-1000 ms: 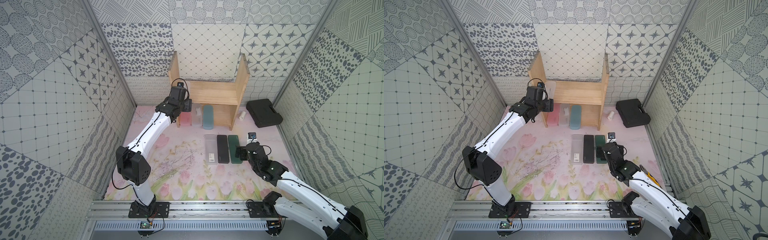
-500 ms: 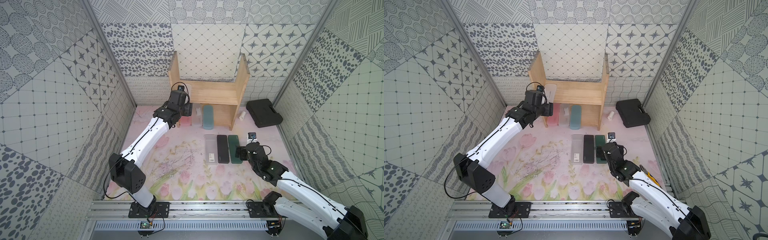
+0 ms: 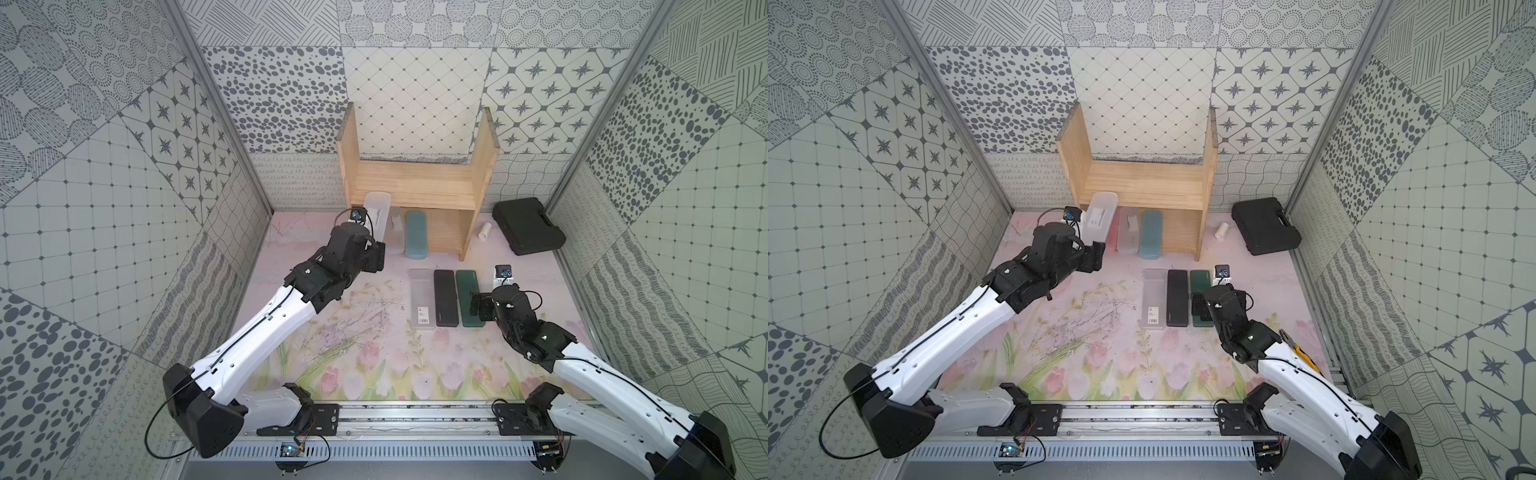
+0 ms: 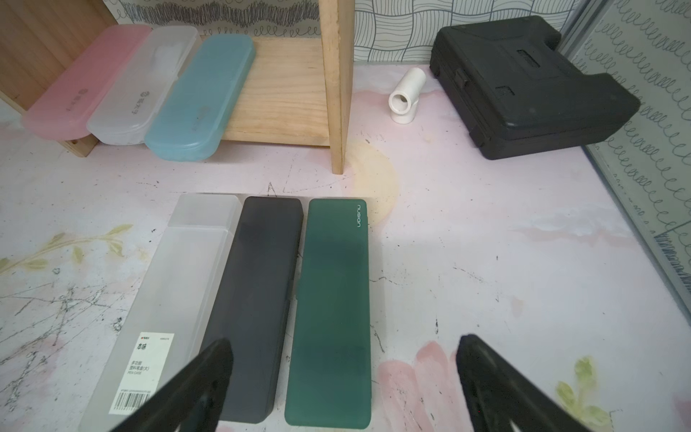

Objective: Remove the pencil cases from the shelf
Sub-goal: Place the pencil case at the center of the board.

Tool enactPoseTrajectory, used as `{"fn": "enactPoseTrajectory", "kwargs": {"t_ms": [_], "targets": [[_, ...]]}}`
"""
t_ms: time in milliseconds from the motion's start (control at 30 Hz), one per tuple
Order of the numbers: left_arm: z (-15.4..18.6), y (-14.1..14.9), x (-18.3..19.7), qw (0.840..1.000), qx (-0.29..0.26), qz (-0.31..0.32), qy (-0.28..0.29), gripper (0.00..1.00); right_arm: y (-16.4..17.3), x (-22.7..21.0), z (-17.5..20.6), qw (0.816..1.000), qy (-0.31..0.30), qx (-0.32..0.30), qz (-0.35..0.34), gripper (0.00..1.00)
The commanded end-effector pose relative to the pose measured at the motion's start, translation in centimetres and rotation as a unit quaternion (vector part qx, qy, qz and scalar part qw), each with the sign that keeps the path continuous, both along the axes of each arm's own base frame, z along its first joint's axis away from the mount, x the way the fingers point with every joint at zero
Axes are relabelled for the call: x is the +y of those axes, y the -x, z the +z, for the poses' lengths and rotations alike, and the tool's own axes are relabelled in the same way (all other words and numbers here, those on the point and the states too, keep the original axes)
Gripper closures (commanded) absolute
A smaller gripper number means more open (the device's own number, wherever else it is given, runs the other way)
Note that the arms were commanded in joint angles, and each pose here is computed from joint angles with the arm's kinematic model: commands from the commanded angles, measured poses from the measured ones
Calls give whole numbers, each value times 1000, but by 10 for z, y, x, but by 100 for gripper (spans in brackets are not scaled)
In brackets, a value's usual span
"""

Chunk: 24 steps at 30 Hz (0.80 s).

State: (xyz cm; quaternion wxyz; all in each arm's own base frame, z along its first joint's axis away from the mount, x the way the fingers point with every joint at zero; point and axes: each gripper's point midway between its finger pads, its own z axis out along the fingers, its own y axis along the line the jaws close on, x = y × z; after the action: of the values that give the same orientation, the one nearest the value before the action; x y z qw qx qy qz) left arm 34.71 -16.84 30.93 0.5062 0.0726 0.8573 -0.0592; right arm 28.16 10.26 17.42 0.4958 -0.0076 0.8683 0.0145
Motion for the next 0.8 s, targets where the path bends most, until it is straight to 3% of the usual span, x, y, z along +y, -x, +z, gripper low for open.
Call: {"fn": "enactPoseTrajectory", "kwargs": {"t_ms": [0, 400, 767], "targets": [[3, 23, -2, 998, -39, 29, 34, 43, -5, 3, 6, 1000, -13, -16, 0, 2], [-64, 75, -22, 998, -51, 28, 32, 43, -5, 2, 4, 1000, -8, -15, -3, 2], [-144, 71, -39, 999, -17, 40, 13, 43, -6, 2, 3, 1000, -6, -14, -4, 2]]}}
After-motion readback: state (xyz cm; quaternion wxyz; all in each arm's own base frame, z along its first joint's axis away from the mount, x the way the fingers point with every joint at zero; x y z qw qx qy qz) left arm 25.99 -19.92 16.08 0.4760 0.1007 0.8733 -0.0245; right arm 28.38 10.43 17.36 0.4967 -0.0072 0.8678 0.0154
